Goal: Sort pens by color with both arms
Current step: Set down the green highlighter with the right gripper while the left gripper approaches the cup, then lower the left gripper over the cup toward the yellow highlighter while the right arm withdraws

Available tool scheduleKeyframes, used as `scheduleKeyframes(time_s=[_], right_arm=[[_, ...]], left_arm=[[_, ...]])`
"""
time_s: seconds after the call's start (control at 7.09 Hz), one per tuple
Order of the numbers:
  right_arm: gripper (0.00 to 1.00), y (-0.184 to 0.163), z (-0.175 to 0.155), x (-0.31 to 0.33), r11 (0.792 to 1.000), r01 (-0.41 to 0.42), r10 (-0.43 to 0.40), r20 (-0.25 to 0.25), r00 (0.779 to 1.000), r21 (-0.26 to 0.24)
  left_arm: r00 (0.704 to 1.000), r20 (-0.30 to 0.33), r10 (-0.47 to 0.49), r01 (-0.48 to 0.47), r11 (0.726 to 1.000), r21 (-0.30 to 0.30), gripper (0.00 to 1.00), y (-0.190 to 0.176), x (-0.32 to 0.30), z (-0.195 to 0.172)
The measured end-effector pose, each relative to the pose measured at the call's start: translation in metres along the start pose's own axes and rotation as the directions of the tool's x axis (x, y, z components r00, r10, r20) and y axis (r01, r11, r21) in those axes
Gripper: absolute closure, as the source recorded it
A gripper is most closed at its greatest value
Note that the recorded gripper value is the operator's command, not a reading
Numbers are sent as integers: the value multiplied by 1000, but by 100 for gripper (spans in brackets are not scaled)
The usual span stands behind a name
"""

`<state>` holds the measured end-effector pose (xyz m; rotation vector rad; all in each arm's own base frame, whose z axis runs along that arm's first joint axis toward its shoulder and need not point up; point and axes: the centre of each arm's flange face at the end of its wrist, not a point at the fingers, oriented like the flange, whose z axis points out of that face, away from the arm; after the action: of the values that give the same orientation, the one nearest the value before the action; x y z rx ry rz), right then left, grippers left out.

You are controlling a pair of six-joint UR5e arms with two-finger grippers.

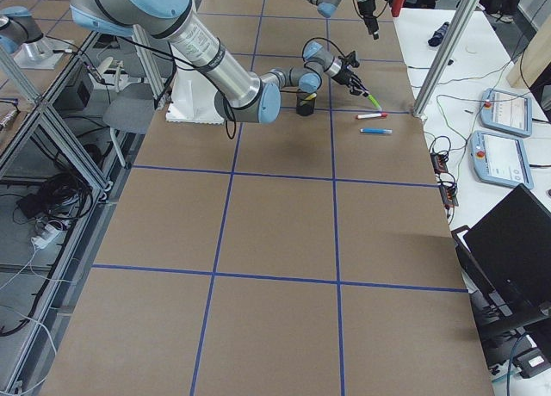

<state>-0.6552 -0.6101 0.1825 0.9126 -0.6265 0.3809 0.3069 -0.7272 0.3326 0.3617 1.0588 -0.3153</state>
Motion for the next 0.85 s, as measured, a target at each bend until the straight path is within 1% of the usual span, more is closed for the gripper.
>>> scheduleKeyframes(time_s=[0.14,0.28,0.42,0.56,0.7,0.85], right_arm=[[0,-7,-3,-3,999,42,-42,15,999,-11],[0,-24,-7,-6,997,70,-68,49,996,-32],[0,-53,-10,-1,994,87,-80,99,992,-68],[0,-95,-8,14,988,84,-62,164,985,-130],[0,-137,-5,35,977,73,-27,223,974,-199],[0,-177,-5,58,961,61,9,251,968,-270]], left_arm=[[1000,1,-1,1,1000,0,0,0,-1,0],[1000,1,-2,2,1000,1,0,0,-1,0],[1000,0,-4,4,1000,4,0,-3,0,-2],[1000,-5,-7,7,1000,2,0,-6,6,-5],[1000,-14,-14,14,1000,-23,0,-7,19,-9],[999,-16,-34,33,996,-78,0,-9,43,-13]])
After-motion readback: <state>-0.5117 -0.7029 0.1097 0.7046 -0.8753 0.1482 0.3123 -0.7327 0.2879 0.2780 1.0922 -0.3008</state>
